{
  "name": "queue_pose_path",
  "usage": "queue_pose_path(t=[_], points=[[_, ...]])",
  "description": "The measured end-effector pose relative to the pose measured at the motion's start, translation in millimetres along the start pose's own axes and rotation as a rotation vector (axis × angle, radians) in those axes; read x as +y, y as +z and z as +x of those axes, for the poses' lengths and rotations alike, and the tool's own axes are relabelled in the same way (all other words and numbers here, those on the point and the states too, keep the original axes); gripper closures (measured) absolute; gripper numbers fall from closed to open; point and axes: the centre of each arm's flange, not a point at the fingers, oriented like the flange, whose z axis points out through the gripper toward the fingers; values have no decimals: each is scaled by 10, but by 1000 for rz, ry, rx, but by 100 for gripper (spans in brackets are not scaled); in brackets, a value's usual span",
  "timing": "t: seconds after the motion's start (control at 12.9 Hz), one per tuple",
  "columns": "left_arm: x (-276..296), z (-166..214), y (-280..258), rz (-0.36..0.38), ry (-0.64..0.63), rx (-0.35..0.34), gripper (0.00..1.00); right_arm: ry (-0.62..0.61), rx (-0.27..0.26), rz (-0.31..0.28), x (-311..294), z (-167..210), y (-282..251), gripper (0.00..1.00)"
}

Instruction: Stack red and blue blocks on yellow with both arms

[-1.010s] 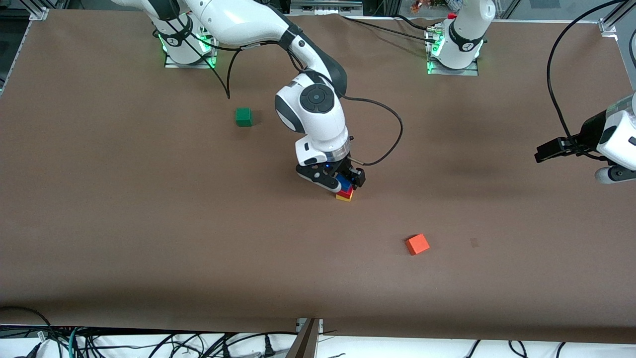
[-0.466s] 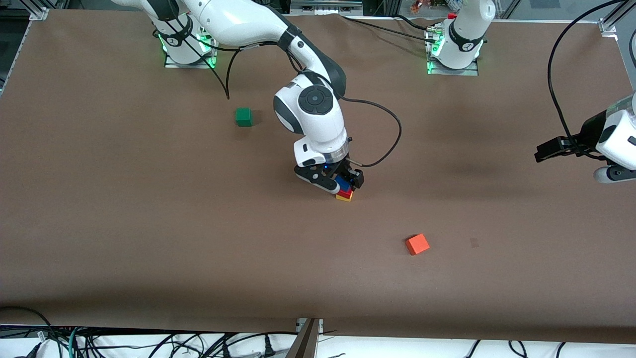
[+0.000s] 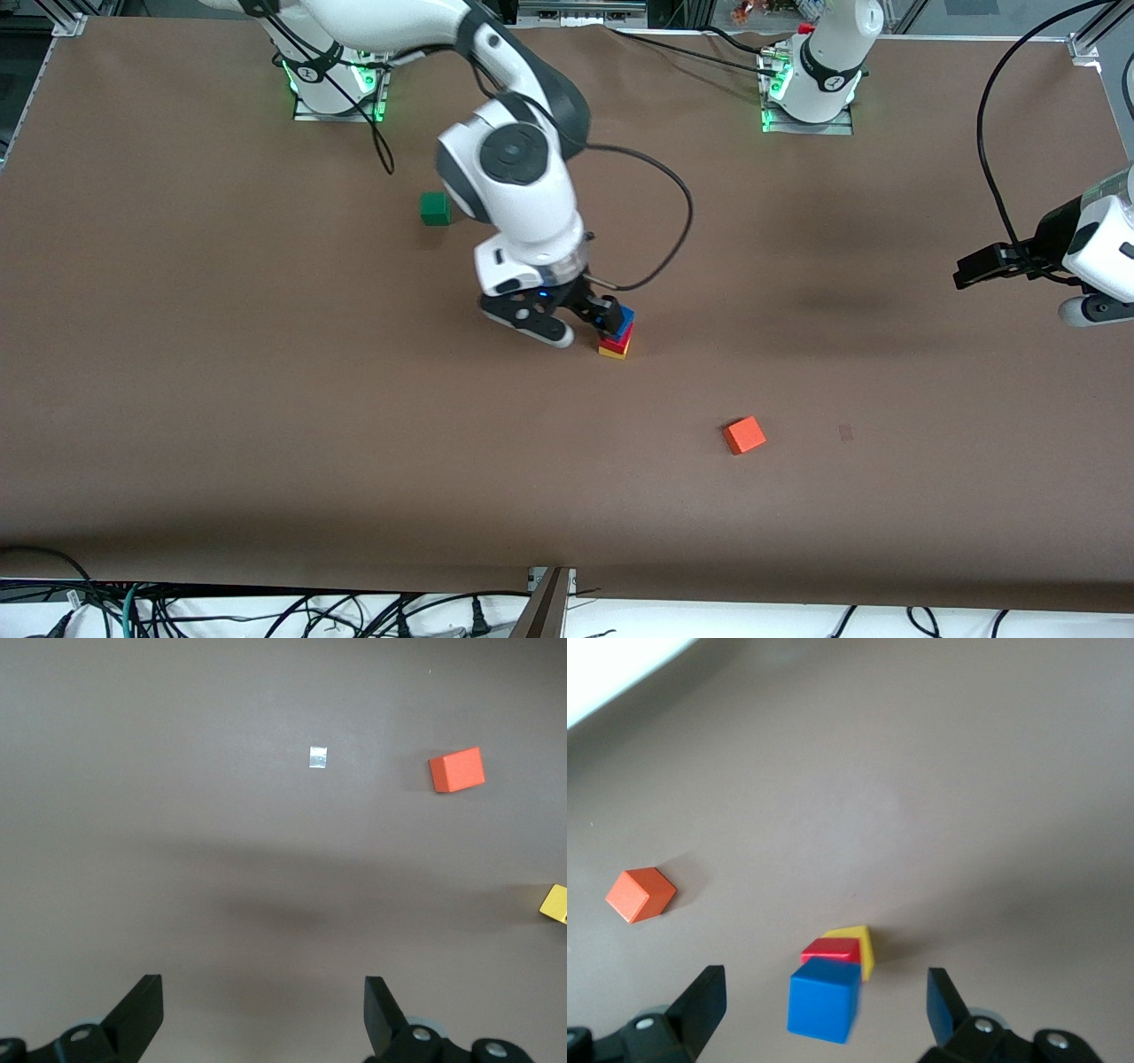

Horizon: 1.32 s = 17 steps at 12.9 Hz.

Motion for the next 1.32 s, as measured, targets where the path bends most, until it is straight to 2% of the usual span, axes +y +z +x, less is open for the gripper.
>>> queue_pose_path(t=[0.23, 0.47, 0.78, 0.93, 1.09, 1.32], points=[[0, 9, -2, -1, 0, 3, 0, -36, -15, -8, 483, 564, -532, 0], [1, 50, -65, -4, -1, 21, 0, -101, -145, -58, 1053, 873, -1051, 0], [2, 70, -69, -5, -1, 23, 0, -261, -243, -126, 2087, 1344, -1777, 0], [0, 71, -73, -5, -1, 24, 0, -324, -263, -118, 2701, 1511, -2019, 0], [-1, 71, -73, -5, -1, 24, 0, -381, -257, -151, 3276, 1549, -2233, 0], [-1, 72, -75, -5, -1, 24, 0, -421, -249, -175, 3611, 1453, -2399, 0]])
